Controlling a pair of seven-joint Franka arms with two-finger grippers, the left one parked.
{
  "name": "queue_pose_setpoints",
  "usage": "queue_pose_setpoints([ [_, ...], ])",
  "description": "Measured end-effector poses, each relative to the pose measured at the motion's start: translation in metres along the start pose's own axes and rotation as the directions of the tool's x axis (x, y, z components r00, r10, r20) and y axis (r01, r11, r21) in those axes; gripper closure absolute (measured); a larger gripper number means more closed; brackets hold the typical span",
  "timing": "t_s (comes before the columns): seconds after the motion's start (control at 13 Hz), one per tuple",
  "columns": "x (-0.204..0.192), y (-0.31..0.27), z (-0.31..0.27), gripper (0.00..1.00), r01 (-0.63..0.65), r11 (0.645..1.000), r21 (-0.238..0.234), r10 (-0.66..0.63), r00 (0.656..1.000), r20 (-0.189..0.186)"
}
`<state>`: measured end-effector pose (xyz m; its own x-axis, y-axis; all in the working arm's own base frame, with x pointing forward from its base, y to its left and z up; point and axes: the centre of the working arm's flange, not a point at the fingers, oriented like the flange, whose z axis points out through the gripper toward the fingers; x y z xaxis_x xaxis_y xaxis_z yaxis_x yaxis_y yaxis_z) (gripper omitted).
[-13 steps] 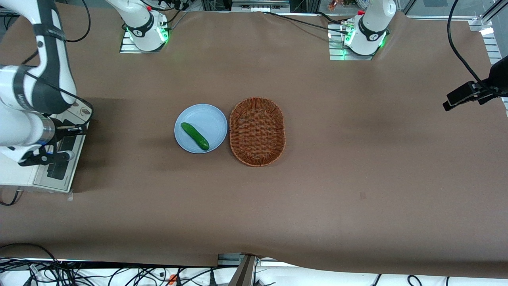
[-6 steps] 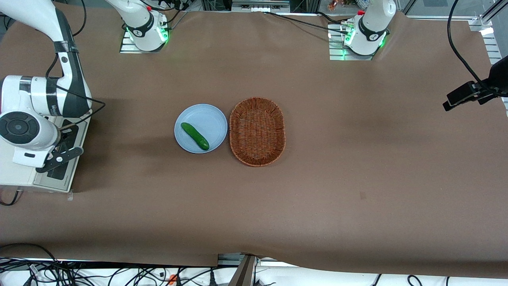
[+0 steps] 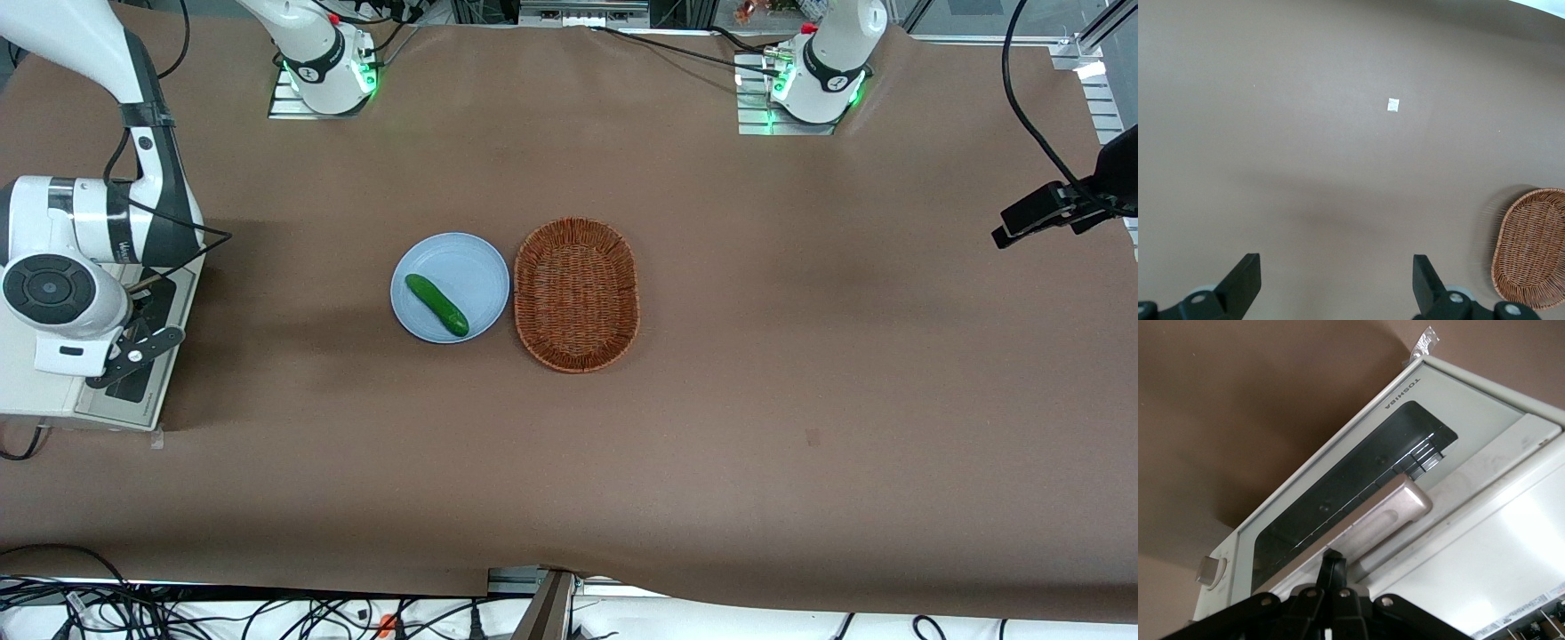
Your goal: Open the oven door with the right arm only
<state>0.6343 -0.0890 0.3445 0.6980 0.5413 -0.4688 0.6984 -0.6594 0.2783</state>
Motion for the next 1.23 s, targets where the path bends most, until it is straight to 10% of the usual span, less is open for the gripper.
queue_pose_setpoints([
  [1.23, 0.0074, -0.0054, -0.0035, 0.99, -0.025, 0.997, 0.068, 0.03, 0.997, -0.074],
])
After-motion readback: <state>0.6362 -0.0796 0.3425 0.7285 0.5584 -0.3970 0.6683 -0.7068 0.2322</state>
